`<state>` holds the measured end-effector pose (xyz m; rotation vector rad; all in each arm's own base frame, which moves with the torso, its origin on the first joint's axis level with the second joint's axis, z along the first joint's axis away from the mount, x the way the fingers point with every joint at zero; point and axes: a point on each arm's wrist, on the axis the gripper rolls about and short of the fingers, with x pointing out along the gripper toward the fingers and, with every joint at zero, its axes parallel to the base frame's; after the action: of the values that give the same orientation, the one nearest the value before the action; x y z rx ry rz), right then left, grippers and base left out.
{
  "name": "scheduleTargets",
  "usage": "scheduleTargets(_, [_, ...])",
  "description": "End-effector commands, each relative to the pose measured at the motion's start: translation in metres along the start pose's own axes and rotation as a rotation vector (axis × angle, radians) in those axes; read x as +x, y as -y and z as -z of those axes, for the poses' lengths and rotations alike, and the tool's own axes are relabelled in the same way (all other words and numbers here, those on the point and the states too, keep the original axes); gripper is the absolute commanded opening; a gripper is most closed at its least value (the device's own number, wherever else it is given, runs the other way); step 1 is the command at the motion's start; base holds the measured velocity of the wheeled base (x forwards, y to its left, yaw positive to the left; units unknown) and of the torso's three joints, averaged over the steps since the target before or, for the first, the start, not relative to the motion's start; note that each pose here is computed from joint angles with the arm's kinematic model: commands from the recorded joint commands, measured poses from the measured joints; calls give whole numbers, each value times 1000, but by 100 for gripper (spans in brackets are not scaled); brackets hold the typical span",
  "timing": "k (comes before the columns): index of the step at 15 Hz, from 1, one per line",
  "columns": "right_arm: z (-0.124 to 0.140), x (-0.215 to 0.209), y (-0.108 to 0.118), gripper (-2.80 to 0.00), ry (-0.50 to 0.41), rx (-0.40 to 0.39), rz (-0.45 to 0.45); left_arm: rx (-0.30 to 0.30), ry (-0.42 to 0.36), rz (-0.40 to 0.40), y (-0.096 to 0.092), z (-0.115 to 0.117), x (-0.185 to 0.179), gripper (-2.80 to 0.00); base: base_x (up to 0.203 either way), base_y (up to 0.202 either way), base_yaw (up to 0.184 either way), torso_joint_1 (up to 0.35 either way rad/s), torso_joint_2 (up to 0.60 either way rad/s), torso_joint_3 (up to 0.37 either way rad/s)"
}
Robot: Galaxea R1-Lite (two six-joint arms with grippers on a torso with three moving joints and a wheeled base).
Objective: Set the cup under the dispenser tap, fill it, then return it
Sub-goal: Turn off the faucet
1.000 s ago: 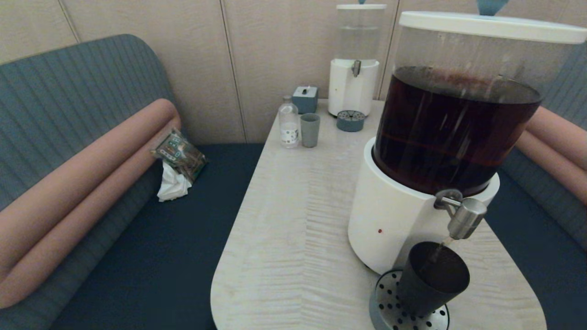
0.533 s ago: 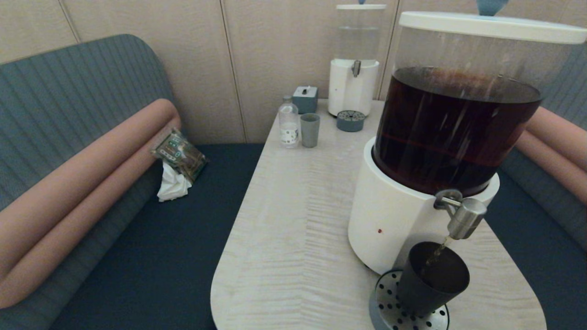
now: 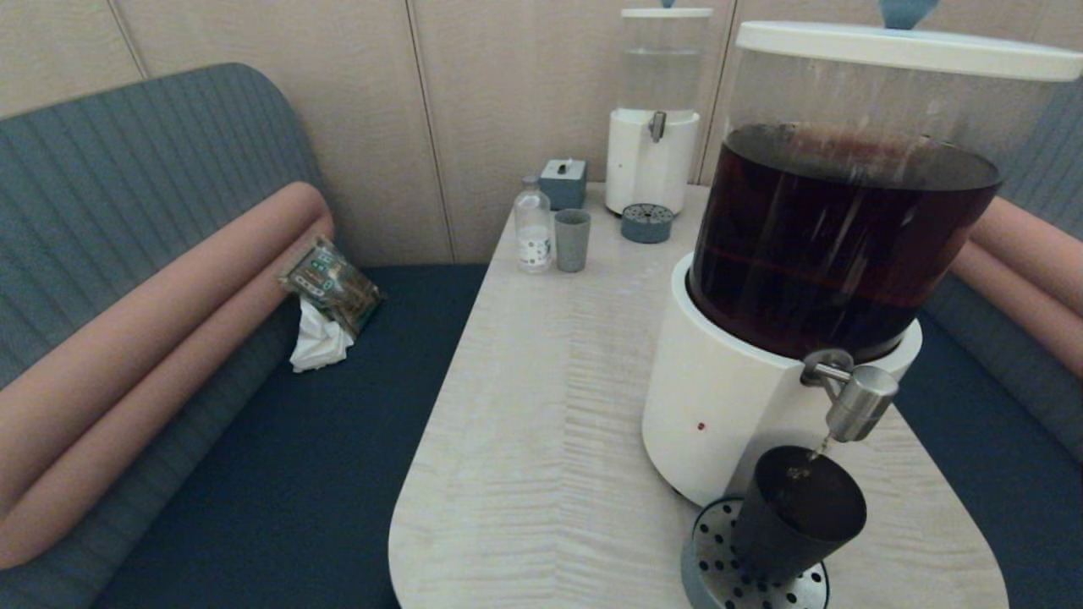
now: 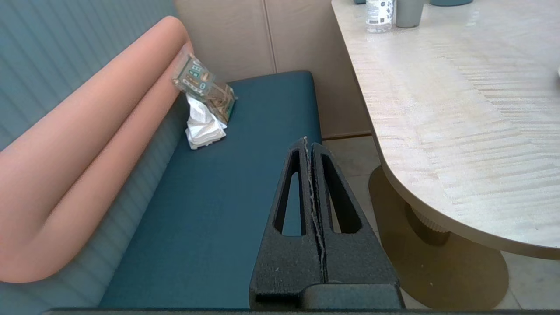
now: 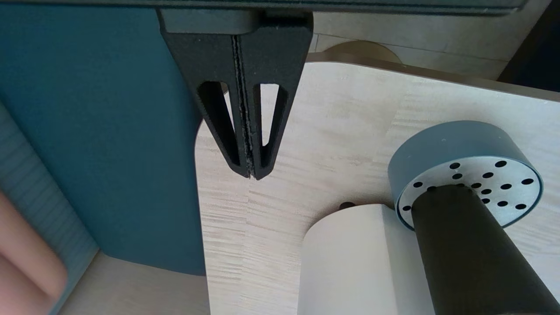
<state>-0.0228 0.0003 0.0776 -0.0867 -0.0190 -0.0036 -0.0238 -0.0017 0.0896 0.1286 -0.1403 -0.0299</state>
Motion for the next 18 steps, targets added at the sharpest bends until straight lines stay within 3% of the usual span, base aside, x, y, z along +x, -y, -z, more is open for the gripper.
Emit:
scheduleTargets(1, [2, 1, 0, -280, -6, 2, -3, 1, -41, 7, 1, 11, 2, -280, 0, 0, 0, 0, 0, 0])
scheduleTargets(10, [2, 1, 0, -280, -1, 18, -1, -3, -39, 10, 1, 9, 2, -280, 0, 0, 0, 0, 0, 0])
scheduleTargets(12, [2, 1, 0, -280, -1, 18, 0, -3, 16, 34, -1, -19, -1, -280, 0, 0, 0, 0, 0, 0])
scheduleTargets(14, [2, 1, 0, -280, -1, 18, -1, -9, 37, 102, -5, -62, -1, -280, 0, 0, 0, 0, 0, 0])
scheduleTargets(18, [2, 1, 0, -280, -1, 18, -1, -38, -30, 322, -14, -152, 34, -280, 0, 0, 0, 0, 0, 0])
